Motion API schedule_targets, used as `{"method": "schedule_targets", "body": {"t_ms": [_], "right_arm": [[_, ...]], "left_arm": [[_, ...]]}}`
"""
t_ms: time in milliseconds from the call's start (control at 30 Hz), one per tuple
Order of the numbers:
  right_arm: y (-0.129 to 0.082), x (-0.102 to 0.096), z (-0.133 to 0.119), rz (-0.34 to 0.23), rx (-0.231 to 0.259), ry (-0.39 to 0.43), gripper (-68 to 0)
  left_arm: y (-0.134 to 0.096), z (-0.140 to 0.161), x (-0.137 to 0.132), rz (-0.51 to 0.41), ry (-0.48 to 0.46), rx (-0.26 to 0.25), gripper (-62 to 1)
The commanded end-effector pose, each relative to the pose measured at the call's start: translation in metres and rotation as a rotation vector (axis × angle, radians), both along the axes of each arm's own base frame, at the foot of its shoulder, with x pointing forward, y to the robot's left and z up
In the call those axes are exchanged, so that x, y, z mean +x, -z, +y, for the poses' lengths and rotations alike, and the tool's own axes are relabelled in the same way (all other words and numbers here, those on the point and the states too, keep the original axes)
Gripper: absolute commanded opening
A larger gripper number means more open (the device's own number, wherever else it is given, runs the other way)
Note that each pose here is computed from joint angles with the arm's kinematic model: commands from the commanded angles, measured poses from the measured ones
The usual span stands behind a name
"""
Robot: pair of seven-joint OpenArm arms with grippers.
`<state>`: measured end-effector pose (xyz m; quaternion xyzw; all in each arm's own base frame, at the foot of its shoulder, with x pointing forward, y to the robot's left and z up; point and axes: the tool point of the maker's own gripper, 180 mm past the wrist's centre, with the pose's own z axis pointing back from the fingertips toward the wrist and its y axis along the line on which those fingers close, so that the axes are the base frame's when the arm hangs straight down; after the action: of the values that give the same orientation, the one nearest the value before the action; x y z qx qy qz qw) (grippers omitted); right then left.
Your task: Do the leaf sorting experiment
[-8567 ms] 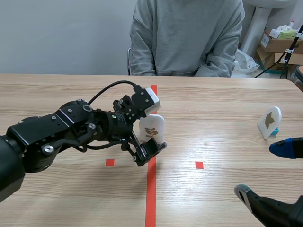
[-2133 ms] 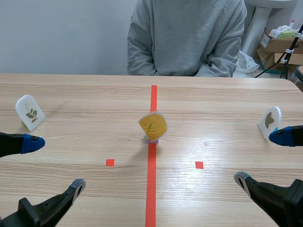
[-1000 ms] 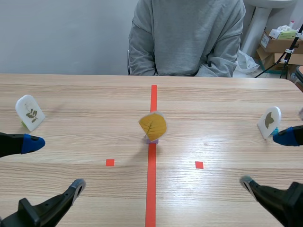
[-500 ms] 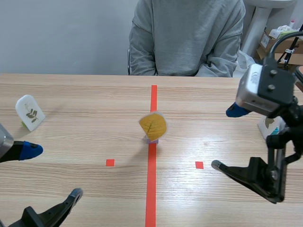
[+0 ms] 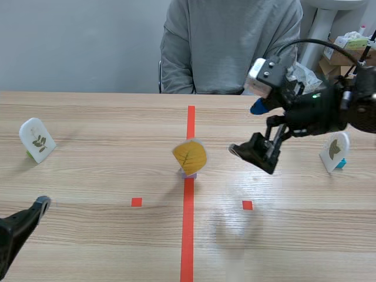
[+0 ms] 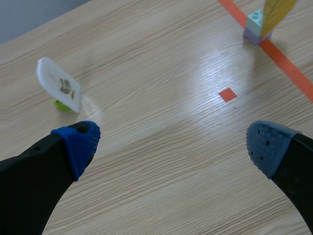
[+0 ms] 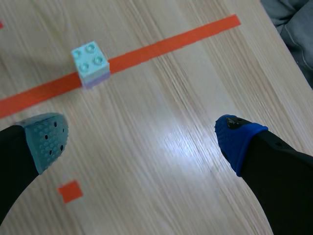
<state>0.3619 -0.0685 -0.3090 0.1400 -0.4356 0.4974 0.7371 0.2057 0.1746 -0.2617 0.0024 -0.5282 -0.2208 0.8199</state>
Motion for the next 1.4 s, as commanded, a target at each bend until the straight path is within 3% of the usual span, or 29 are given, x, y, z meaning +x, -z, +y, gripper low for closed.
{"method": "schedule_targets", "body": {"t_ms": [0, 300, 567, 733, 900, 1033, 1200, 1367], "right_arm": [[-0.003, 0.003, 0.02, -0.003, 0.022, -0.041, -5.4], [0.033, -0.006, 0.077, 0.094, 0.031, -0.14, -5.4], [0.043, -0.011, 0.086, 0.103, 0.049, -0.157, -6.1], [0.043, -0.01, 0.085, 0.102, 0.05, -0.156, -15.4], [0.042, -0.01, 0.086, 0.099, 0.057, -0.157, -31.7], [0.042, -0.01, 0.086, 0.098, 0.059, -0.158, -39.3], [0.039, -0.01, 0.088, 0.091, 0.075, -0.161, -54.8], [0.037, -0.01, 0.09, 0.085, 0.088, -0.163, -61.4]], "left_arm": [[-0.009, -0.003, 0.003, -0.03, -0.002, -0.011, 1.4], [-0.009, -0.006, 0.001, -0.024, 0.006, -0.041, 1.4], [-0.009, -0.006, 0.001, -0.025, 0.006, -0.04, 1.4], [-0.009, -0.006, 0.001, -0.024, 0.006, -0.04, 1.4], [-0.009, -0.006, 0.001, -0.024, 0.006, -0.04, 1.4], [-0.009, -0.006, 0.001, -0.024, 0.006, -0.04, 1.4], [-0.009, -0.006, 0.001, -0.024, 0.006, -0.04, 1.4], [-0.009, -0.006, 0.001, -0.024, 0.006, -0.04, 1.4]]}}
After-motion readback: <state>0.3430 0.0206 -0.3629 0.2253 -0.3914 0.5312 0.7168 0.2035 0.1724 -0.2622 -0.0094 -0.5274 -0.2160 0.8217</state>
